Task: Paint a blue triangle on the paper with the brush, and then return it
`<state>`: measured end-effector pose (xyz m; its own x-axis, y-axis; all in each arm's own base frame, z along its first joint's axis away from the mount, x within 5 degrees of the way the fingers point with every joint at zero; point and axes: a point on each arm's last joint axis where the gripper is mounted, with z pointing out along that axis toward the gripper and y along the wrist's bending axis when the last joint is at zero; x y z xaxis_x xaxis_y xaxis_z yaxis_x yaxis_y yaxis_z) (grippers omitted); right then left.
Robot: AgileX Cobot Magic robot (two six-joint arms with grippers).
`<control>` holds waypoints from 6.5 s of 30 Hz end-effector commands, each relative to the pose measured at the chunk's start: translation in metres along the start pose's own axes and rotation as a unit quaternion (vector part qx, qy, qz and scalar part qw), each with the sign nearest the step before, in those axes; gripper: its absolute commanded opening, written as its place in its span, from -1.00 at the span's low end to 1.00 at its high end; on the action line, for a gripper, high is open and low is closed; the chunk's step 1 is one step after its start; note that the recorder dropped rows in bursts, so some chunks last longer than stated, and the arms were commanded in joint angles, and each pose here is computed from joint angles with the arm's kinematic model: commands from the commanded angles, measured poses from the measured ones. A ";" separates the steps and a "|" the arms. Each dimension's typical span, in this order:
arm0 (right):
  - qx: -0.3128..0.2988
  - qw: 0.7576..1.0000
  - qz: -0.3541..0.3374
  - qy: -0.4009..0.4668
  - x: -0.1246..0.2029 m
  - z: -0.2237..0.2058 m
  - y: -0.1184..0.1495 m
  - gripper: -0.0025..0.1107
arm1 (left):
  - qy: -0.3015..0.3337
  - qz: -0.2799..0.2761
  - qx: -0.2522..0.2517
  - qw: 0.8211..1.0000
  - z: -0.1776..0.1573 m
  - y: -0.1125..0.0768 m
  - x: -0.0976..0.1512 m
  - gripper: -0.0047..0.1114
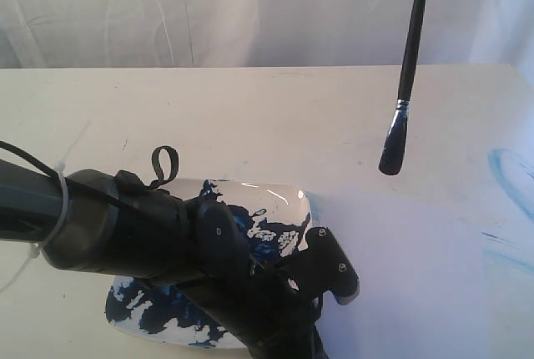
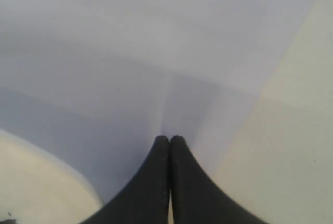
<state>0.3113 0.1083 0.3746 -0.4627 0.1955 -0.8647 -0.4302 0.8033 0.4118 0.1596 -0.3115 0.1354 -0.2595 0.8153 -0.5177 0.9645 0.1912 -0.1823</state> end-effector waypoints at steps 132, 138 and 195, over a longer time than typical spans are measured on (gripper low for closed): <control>-0.300 0.925 -0.222 -0.068 0.167 0.008 -0.017 -0.96 | 0.012 0.009 -0.003 1.000 0.003 0.000 0.006 -0.92; -0.290 0.928 -0.224 -0.060 0.168 0.009 -0.018 -0.96 | 0.012 0.009 -0.003 1.000 0.003 0.000 0.006 -0.92; -0.139 0.941 -0.301 -0.070 0.162 0.021 -0.043 -0.96 | 0.013 0.009 -0.002 1.000 0.003 0.000 0.007 -0.92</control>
<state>0.2687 0.1188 0.2108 0.0168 -0.1514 -0.9883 -0.7924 0.6008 -0.1056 0.1614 -0.3114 0.1359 -0.2481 0.8144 -0.5246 0.9683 0.1925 -0.1591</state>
